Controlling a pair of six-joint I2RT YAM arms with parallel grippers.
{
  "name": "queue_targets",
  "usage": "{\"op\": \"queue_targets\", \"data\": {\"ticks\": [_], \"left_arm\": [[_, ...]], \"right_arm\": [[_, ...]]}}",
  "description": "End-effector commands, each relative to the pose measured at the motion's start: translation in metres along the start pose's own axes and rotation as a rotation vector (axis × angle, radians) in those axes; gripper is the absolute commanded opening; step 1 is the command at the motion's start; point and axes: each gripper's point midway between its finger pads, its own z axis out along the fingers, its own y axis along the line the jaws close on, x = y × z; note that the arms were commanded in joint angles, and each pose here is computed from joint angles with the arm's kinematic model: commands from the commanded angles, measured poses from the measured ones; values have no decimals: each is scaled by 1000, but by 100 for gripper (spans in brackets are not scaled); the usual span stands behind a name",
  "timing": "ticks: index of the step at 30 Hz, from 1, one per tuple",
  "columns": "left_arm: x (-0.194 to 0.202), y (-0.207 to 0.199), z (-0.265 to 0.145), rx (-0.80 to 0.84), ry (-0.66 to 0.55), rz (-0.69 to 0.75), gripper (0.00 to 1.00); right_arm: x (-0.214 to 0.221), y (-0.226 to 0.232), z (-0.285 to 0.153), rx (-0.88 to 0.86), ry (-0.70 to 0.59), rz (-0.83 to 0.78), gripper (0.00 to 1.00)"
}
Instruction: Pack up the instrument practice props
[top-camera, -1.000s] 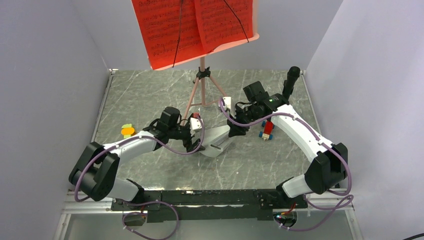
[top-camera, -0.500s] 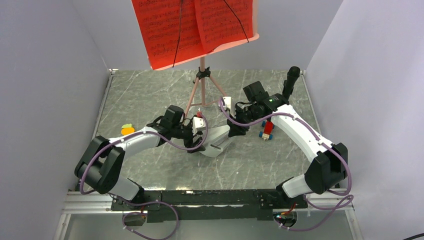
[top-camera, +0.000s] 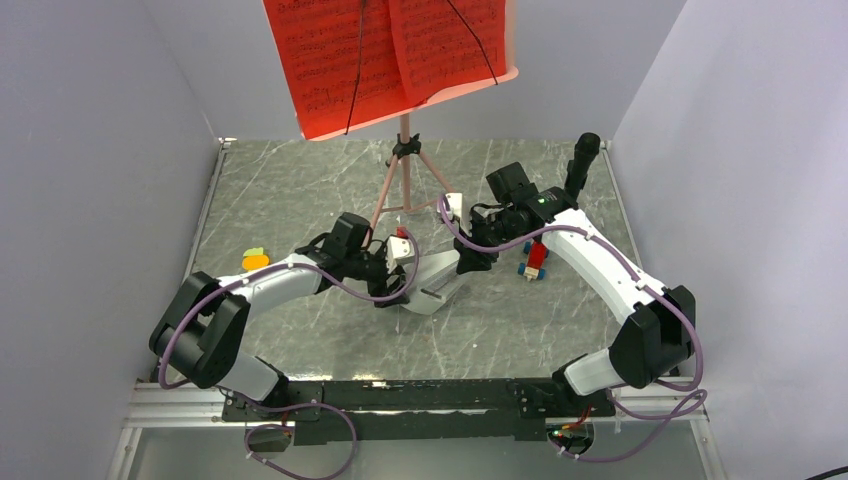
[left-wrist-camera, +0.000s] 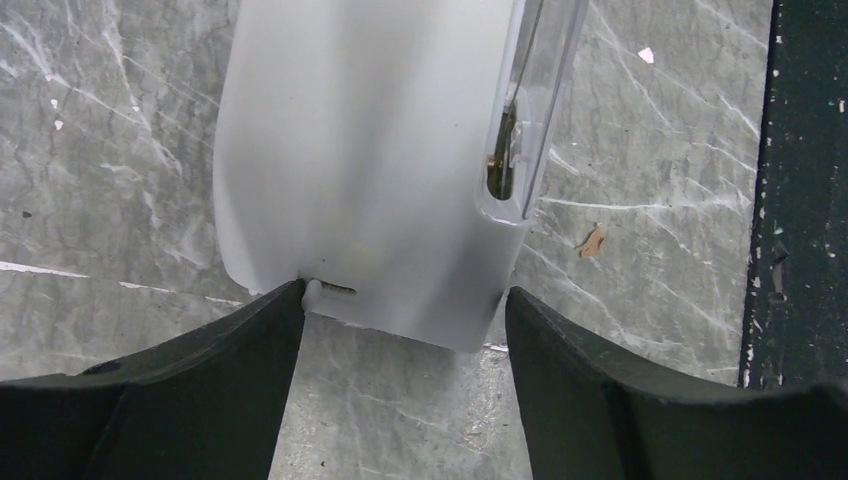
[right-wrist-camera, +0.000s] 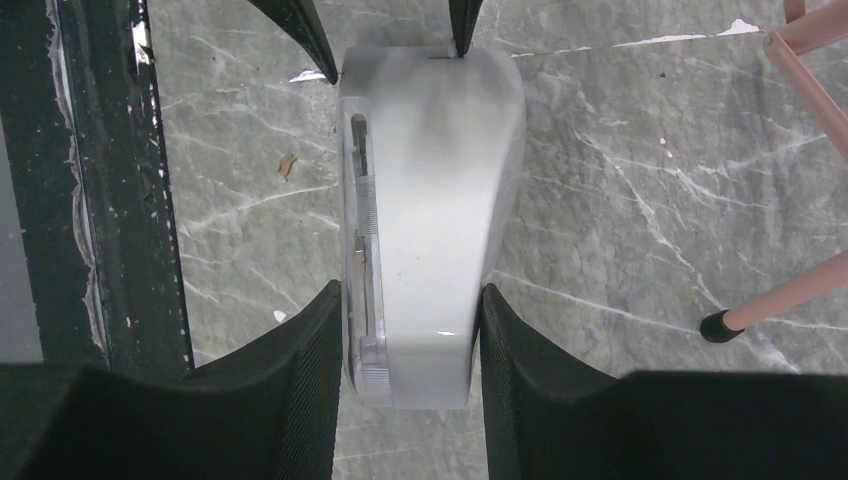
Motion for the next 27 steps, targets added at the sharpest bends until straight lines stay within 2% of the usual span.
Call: {"op": "queue_targets", "data": {"ticks": [1, 9, 12, 13, 14, 16, 17, 18, 25, 27], "left_arm": [[-17, 2, 2, -5, -27, 10, 74], [-16, 9, 6, -38, -11, -5, 52], [-16, 9, 6, -32, -6, -6, 38], [-15, 9, 7, -35, -1, -10, 42], [-15, 10, 7, -41, -1, -17, 50], [-16, 13, 6, -60, -2, -20, 75], [-16, 13, 5, -65, -2, -20, 92], [-17, 12, 4, -65, -1, -17, 98], [-29, 24, -22, -187, -33, -114, 99], [-35, 27, -33, -212, -32, -161, 99]], "right_arm": [[9, 5, 6, -25, 32, 50, 0], [9, 6, 6, -26, 28, 53, 0], [9, 7, 6, -22, 29, 52, 0], [10, 7, 5, -22, 30, 51, 0], [10, 7, 5, -22, 30, 49, 0], [10, 8, 4, -22, 29, 48, 0], [9, 8, 4, -22, 27, 47, 0], [7, 8, 3, -20, 22, 45, 0], [-5, 7, 0, -18, 6, 17, 0], [-7, 8, 2, -25, 15, -11, 8]]}}
